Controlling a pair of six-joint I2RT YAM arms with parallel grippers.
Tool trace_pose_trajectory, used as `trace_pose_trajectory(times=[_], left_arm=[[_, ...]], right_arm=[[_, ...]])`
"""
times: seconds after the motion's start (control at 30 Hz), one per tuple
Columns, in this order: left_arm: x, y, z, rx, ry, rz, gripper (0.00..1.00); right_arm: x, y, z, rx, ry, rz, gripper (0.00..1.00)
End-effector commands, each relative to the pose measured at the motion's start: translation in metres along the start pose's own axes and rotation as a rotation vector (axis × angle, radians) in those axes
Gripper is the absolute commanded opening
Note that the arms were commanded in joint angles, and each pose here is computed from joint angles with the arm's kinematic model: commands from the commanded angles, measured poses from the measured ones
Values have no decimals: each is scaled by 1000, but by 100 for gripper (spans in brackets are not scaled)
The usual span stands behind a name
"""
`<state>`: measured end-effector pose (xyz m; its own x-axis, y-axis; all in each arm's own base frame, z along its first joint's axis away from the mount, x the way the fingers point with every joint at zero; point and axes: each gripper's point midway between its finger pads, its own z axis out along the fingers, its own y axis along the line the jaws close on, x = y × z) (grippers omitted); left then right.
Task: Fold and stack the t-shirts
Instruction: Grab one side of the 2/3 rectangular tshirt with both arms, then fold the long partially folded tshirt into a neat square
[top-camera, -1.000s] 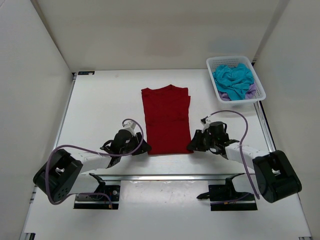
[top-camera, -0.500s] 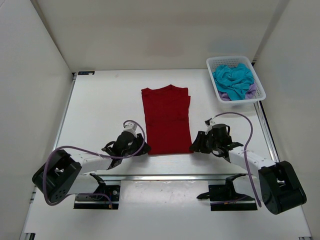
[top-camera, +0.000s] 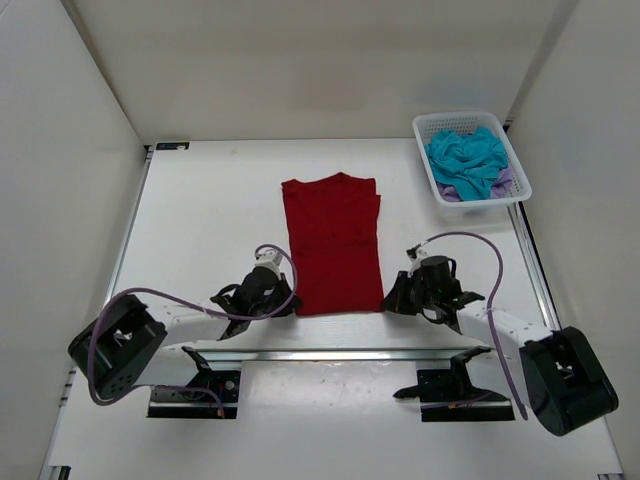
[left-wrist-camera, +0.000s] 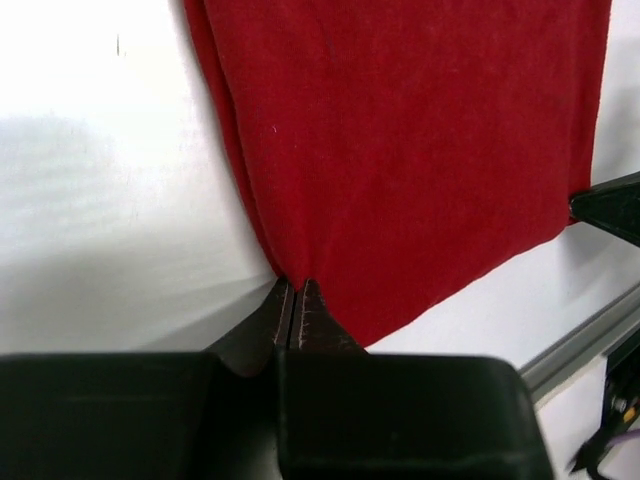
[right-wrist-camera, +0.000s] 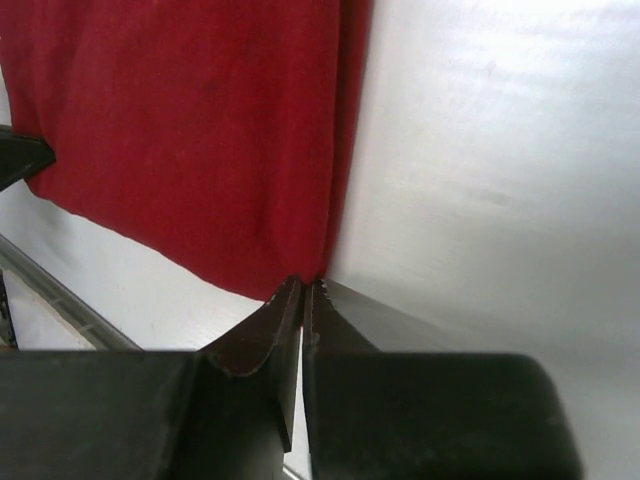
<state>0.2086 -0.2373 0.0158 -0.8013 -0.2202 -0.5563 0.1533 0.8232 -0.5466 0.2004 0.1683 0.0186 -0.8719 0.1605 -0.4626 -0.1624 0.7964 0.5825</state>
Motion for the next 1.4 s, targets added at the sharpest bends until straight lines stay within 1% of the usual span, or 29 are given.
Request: trace_pose_trajectory(times=[0.0,0.07,0.1,0.17,0.27,0.3,0.37,0.4,0.47,0.5,0.53,0.57,0.6,0.67,0.7,0.77,0.83,0.87,0.93,1.0,1.03,1.07,1.1,1.17,1.23,1.27,1.3,1.33,1.37], left_arm=[[55,45,-24,-153,172,38,0],[63,43,-37,-125,183,36,0],[77,50,-44,-138,231,20,0],[84,45,-58,-112,235,7,0],[85,36,-73,-51,244,-27,0],[71,24,-76,-17,209,-27,0],[41,15,-83,-21,163,-12,0],[14,-6,-87,20,117,-10,0],[-44,-35,-94,90,38,-6,0],[-59,-34,-89,76,31,-11,0],[-86,-47,-93,96,-13,-1,0],[-112,-54,-89,85,-43,23,0],[-120,-49,-76,52,-38,21,0],[-169,-52,-66,42,-102,14,0],[-173,-38,-48,8,-64,-14,0],[-212,-33,-28,-34,-112,-25,0],[-222,-11,10,-95,-69,-57,0],[-244,-17,13,-84,-101,-62,0],[-258,7,42,-132,-95,-106,0],[-292,2,54,-133,-148,-113,0],[-293,13,65,-155,-138,-121,0],[-308,7,67,-146,-161,-115,0],[-320,10,71,-145,-173,-128,1],[-325,23,85,-175,-169,-151,8],[-337,30,84,-176,-205,-171,29],[-340,36,82,-181,-211,-192,41],[-340,37,80,-172,-222,-203,63],[-343,42,73,-173,-250,-216,66],[-353,37,62,-150,-293,-210,61]], right_arm=[[30,1,-8,10,55,2,0],[55,6,-13,7,92,4,0],[56,9,-18,4,71,7,0],[82,11,-27,10,124,31,0],[78,27,-39,-33,85,57,0],[73,31,-41,-49,64,41,0],[43,50,-54,-88,10,11,0],[35,52,-55,-83,10,4,0],[-11,73,-65,-116,-64,-64,0],[-39,78,-67,-103,-102,-82,0],[-47,75,-62,-81,-77,-84,0],[-77,81,-61,-81,-118,-115,0],[-107,85,-67,-77,-177,-122,0],[-142,79,-49,-75,-167,-112,0],[-173,84,-52,-83,-225,-121,0],[-199,64,-23,-38,-182,-81,0],[-245,63,-11,-41,-217,-85,0],[-247,48,6,-24,-180,-56,0],[-281,48,17,-30,-195,-65,0],[-290,27,43,2,-160,-39,0],[-310,30,40,0,-188,-58,0],[-309,18,53,20,-162,-37,0],[-323,23,53,29,-175,-58,0],[-337,17,69,25,-167,-61,0],[-343,14,76,24,-156,-43,4],[-344,14,78,13,-152,-40,13],[-350,22,73,2,-171,-48,22],[-353,28,67,5,-186,-64,32],[-345,28,69,17,-172,-65,36]])
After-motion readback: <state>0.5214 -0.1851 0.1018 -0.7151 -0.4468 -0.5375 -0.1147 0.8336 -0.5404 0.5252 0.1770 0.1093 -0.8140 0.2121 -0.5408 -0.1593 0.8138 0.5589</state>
